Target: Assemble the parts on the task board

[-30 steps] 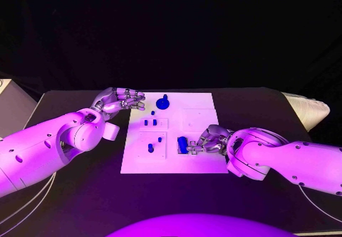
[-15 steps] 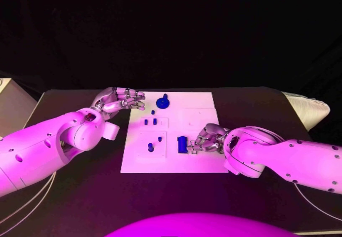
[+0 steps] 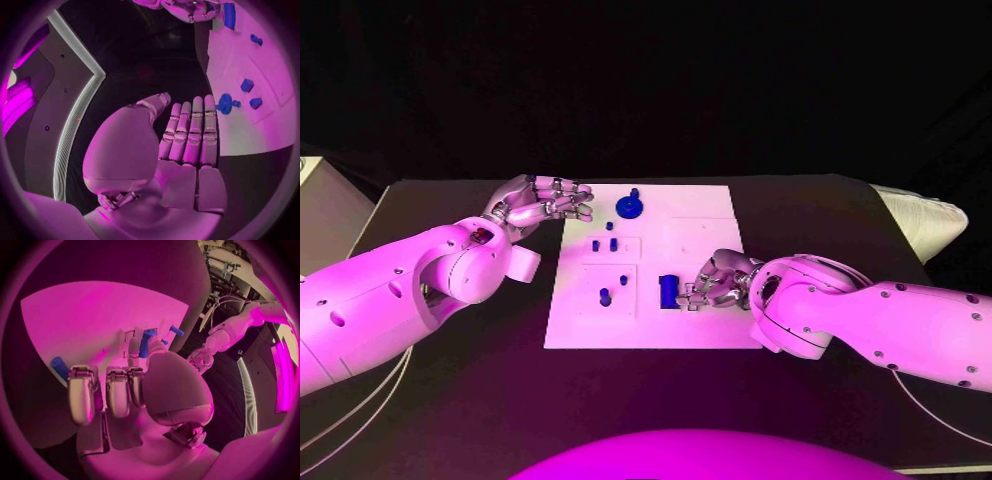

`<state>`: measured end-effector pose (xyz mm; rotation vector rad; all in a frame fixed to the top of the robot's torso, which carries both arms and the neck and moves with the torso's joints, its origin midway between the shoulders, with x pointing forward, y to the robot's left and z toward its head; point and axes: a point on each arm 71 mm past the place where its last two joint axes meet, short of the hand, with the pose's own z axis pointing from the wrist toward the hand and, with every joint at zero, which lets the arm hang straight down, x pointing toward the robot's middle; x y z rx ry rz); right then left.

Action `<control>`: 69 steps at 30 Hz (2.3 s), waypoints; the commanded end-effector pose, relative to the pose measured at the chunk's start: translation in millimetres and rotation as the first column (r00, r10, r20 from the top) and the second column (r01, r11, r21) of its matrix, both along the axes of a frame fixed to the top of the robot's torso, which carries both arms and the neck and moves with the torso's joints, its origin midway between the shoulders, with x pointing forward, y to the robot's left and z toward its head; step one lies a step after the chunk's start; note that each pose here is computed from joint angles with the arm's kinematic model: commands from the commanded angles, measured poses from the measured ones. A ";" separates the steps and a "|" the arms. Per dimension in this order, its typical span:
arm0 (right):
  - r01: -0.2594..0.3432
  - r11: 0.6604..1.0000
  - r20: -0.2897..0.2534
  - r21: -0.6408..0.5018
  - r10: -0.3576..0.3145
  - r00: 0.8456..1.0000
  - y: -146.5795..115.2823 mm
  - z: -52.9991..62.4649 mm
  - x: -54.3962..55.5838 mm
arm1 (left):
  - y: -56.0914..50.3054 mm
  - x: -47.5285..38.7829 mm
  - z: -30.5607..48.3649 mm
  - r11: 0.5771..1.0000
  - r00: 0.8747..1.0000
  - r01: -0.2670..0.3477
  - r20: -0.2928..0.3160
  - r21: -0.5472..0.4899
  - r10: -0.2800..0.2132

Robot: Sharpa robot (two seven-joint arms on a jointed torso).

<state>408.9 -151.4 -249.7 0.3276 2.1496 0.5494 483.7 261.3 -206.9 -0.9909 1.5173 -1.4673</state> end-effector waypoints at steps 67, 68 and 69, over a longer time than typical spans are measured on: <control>0.041 0.999 0.120 -0.017 -0.038 0.992 -53.2 17.4 2.2 | -2.6 -1.5 -2.6 1.000 1.000 0.021 -0.006 -0.010 -0.021; 0.053 0.998 0.129 -0.021 -0.050 0.990 -58.9 18.9 4.1 | -2.7 -1.6 -2.7 1.000 1.000 0.021 -0.006 -0.011 -0.021; 0.064 0.998 0.136 -0.026 -0.060 0.989 -64.3 20.0 5.9 | -2.9 -1.7 -2.7 1.000 1.000 0.021 -0.005 -0.011 -0.021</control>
